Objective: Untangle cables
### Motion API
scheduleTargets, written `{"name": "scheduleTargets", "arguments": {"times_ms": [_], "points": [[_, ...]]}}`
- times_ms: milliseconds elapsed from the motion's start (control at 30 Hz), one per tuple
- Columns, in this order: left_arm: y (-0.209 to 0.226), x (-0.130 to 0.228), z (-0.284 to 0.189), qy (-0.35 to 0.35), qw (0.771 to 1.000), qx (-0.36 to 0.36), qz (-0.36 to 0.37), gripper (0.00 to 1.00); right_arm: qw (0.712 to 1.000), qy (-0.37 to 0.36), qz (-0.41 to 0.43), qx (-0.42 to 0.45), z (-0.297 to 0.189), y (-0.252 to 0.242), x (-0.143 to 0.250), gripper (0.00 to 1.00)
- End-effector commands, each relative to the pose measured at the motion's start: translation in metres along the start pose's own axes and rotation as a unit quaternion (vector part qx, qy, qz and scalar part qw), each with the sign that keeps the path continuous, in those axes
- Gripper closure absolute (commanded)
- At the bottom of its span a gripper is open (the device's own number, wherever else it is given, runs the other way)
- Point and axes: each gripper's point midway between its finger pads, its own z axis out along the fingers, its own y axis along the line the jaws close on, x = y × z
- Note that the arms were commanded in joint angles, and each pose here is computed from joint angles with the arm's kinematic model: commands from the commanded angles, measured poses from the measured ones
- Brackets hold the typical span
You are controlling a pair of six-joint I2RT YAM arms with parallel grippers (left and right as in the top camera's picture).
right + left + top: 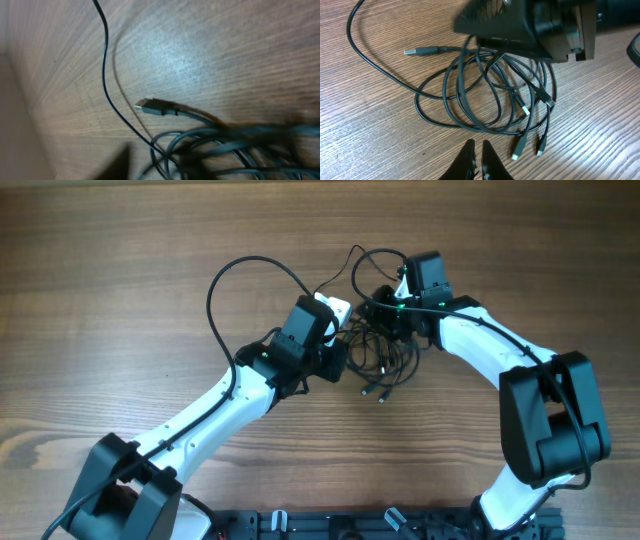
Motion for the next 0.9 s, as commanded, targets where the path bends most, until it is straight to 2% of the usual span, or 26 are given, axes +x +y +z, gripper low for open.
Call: {"name": "scheduleTargets", "arguments": {"times_ms": [0, 167, 333, 433, 500, 667, 767, 867], "points": [[0.003, 0.003, 0.002, 0.006, 1.000, -0.004, -0.008, 0.94, 1.000, 0.018, 0.016, -0.002, 0.006, -0.003, 0.006, 0.96], [0.005, 0.003, 0.002, 0.005, 1.000, -0.005, -0.011, 0.96, 0.997, 0.037, -0.053, -0.031, 0.001, 0.009, 0.013, 0.96], [0.031, -0.004, -0.002, -0.004, 0.997, -0.024, -0.077, 0.96, 0.985, 0.038, -0.143, -0.088, -0.034, 0.045, 0.022, 0.96], [0.042, -0.007, -0.004, -0.009, 0.992, -0.020, -0.126, 0.88, 0.970, 0.021, -0.193, -0.149, -0.075, 0.083, 0.028, 0.96], [0.035, -0.010, -0.006, -0.007, 0.991, 0.020, -0.134, 0.69, 0.957, -0.012, -0.222, -0.184, -0.113, 0.110, 0.031, 0.96], [0.022, -0.031, -0.013, -0.035, 0.986, 0.098, -0.133, 0.59, 0.936, -0.063, -0.262, -0.227, -0.171, 0.142, 0.041, 0.96], [-0.002, -0.054, -0.028, -0.068, 0.972, 0.197, -0.111, 0.52, 0.939, -0.057, -0.255, -0.224, -0.173, 0.139, 0.044, 0.96], [-0.013, -0.068, -0.046, -0.091, 0.955, 0.269, -0.089, 0.50, 0.942, -0.051, -0.251, -0.219, -0.172, 0.136, 0.046, 0.96]]}}
